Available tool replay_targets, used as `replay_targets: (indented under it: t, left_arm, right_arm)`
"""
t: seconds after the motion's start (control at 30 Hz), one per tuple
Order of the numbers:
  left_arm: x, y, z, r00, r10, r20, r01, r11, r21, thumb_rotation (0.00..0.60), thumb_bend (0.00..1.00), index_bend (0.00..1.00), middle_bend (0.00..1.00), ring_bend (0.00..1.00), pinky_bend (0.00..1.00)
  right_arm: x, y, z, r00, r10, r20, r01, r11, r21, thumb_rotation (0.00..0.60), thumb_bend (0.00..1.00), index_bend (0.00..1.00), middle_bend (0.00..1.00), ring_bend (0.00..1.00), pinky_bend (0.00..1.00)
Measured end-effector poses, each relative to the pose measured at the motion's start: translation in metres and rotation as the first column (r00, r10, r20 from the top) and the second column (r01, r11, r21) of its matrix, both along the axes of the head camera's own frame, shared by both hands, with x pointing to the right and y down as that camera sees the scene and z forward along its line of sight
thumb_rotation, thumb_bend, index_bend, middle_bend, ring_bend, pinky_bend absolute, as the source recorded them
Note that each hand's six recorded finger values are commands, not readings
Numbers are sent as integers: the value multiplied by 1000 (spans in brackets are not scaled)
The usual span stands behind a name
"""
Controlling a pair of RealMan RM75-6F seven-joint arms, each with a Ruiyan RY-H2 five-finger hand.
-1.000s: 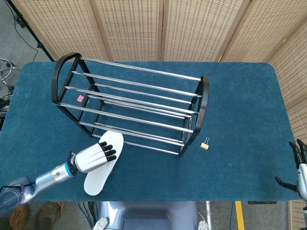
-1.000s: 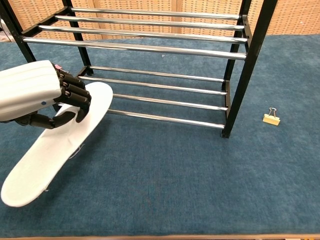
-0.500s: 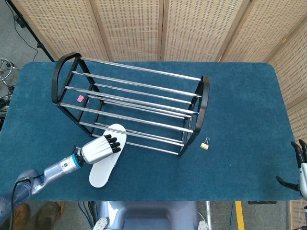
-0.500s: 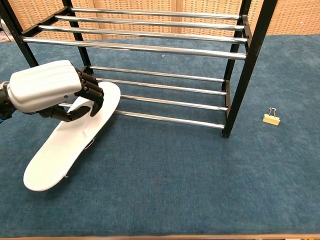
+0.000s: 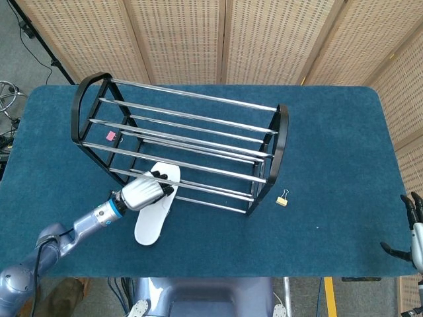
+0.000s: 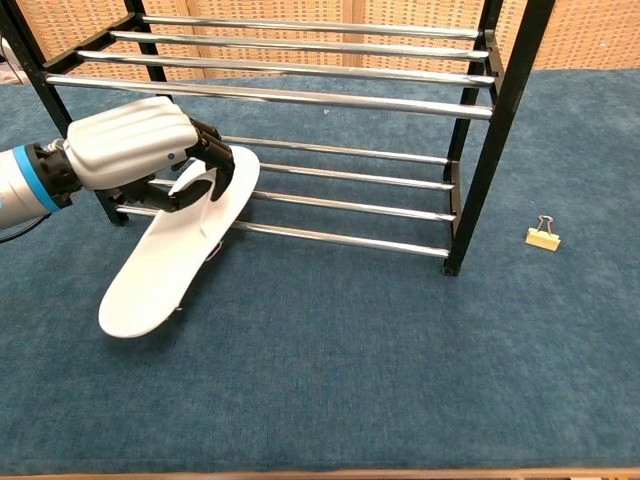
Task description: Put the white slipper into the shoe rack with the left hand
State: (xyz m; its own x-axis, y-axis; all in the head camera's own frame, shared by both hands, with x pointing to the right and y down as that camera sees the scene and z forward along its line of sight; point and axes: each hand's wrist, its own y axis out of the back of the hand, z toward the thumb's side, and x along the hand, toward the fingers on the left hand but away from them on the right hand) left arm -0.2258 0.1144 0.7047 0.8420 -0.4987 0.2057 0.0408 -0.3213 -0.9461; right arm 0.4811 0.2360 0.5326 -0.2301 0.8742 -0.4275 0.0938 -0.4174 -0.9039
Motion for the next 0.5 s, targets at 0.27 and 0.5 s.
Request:
replay_targets:
  t: [0.27, 0.5]
  left_arm:
    - [9, -3, 12, 999, 13, 39, -12, 1000, -10, 600, 594, 641, 575, 459, 638]
    - [16, -13, 13, 999, 6, 44, -6, 1000, 3, 600, 593, 641, 575, 459, 638]
  right_arm:
    - [1, -3, 3, 1000, -4, 4, 4, 1000, 3, 600, 0, 0, 0, 0, 0]
    - [4, -4, 4, 1000, 2, -5, -2, 1000, 4, 600, 0, 0, 0, 0, 0]
